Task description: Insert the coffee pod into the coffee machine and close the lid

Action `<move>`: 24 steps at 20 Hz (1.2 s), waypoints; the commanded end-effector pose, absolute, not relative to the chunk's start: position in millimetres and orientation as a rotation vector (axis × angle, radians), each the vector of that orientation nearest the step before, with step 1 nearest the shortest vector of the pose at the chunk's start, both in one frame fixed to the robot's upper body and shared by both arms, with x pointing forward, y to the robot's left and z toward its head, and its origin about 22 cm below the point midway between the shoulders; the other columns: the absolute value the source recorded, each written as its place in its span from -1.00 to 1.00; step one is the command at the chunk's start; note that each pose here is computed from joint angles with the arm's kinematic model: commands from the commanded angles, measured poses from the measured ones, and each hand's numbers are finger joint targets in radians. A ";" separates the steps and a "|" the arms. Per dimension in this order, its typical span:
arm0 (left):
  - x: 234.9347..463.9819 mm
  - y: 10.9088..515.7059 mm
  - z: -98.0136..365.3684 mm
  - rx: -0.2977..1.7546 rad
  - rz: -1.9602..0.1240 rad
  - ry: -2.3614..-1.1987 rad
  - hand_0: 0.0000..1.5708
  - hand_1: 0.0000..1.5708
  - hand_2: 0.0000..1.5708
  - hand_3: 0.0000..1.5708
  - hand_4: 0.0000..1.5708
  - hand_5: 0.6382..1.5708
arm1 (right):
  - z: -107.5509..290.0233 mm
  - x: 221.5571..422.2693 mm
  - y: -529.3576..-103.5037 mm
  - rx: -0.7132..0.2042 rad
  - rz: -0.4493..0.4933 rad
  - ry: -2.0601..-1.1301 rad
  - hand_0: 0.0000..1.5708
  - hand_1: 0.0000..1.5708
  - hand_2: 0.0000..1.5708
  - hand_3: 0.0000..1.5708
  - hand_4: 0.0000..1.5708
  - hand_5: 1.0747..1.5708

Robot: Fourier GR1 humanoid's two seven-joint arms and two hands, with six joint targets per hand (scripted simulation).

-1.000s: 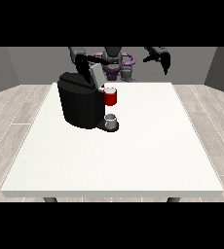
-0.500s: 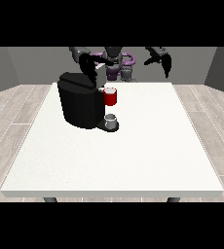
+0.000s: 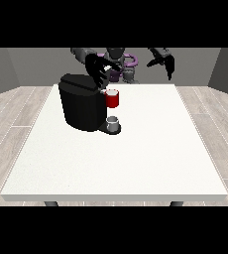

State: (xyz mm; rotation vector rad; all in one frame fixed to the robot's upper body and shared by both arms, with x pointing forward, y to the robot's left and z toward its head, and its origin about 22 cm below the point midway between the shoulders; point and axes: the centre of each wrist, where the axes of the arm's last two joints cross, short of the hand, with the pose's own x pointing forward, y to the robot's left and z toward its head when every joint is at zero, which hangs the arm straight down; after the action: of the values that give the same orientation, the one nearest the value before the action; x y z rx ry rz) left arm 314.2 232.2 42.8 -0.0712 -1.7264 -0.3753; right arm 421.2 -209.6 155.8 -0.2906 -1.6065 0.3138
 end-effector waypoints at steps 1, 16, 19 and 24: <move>318.9 227.3 51.8 -0.112 -0.411 -1.749 -1.00 -1.00 -1.00 -1.00 -0.57 1.00 | 197.9 423.6 -169.0 -0.215 0.414 -1.803 -1.00 -1.00 -1.00 -1.00 -0.62 1.00; 331.5 187.2 72.6 -0.199 -0.528 -1.848 -1.00 -1.00 -1.00 -1.00 -0.47 1.00 | 269.6 409.3 -187.2 -0.374 0.375 -1.842 -1.00 -1.00 -1.00 -1.00 -1.00 1.00; 338.2 189.8 82.1 -0.223 -0.549 -1.877 -1.00 -1.00 -1.00 -1.00 -0.49 1.00 | 276.1 409.1 -193.9 -0.380 0.381 -1.878 -1.00 -1.00 -1.00 -1.00 -1.00 1.00; 341.3 182.6 91.6 -0.245 -0.574 -1.903 -1.00 -1.00 -1.00 -1.00 -0.47 1.00 | 286.0 406.0 -211.0 -0.398 0.307 -1.904 -1.00 -1.00 -1.00 -1.00 -1.00 1.00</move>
State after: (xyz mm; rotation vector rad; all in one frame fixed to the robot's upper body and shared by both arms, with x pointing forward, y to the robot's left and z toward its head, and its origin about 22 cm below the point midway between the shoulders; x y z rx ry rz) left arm 339.1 186.3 85.4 -0.2244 -1.8841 -0.5517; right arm 409.7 -262.3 265.1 -0.5516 -1.6736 0.1963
